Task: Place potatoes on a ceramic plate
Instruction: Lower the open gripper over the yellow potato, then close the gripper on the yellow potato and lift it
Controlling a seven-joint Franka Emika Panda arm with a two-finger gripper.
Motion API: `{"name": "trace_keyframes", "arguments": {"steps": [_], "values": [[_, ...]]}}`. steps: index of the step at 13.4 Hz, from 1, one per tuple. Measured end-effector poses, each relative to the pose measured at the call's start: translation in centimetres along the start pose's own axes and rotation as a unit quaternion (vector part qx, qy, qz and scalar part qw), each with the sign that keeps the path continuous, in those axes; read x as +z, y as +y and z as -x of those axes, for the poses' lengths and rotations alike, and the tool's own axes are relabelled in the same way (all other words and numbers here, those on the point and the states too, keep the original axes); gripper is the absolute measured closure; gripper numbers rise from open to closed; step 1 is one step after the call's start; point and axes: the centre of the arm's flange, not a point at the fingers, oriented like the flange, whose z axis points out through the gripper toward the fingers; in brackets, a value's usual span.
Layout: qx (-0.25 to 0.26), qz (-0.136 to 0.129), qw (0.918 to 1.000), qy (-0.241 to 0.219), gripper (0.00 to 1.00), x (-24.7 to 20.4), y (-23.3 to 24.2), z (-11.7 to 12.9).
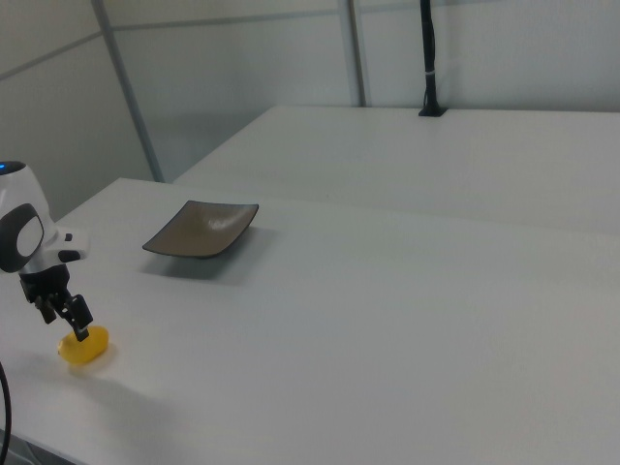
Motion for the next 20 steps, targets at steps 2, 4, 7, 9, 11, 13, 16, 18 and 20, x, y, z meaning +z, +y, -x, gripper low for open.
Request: {"name": "trace_keyframes", "arguments": {"steps": [2, 4, 7, 9, 11, 13, 16, 18, 20], "values": [[0.006, 0.015, 0.9999, -0.002, 0.00, 1.4, -0.4, 0.2], [0.011, 0.035, 0.9993, -0.001, 0.00, 2.7, -0.3, 0.2], [0.012, 0.045, 0.9989, -0.004, 0.00, 3.7, -0.2, 0.1], [0.008, 0.047, 0.9989, -0.001, 0.00, 3.9, -0.2, 0.0], [0.002, 0.051, 0.9987, 0.005, 0.00, 4.3, -0.2, -0.2], [-0.003, 0.058, 0.9983, 0.007, 0.00, 4.8, -0.1, -0.2], [-0.005, 0.059, 0.9982, 0.004, 0.04, 5.3, -0.1, -0.2], [-0.007, 0.061, 0.9981, 0.002, 0.14, 5.6, -0.1, -0.4], [-0.010, 0.062, 0.9980, 0.004, 0.34, 5.7, -0.2, -0.5]]}}
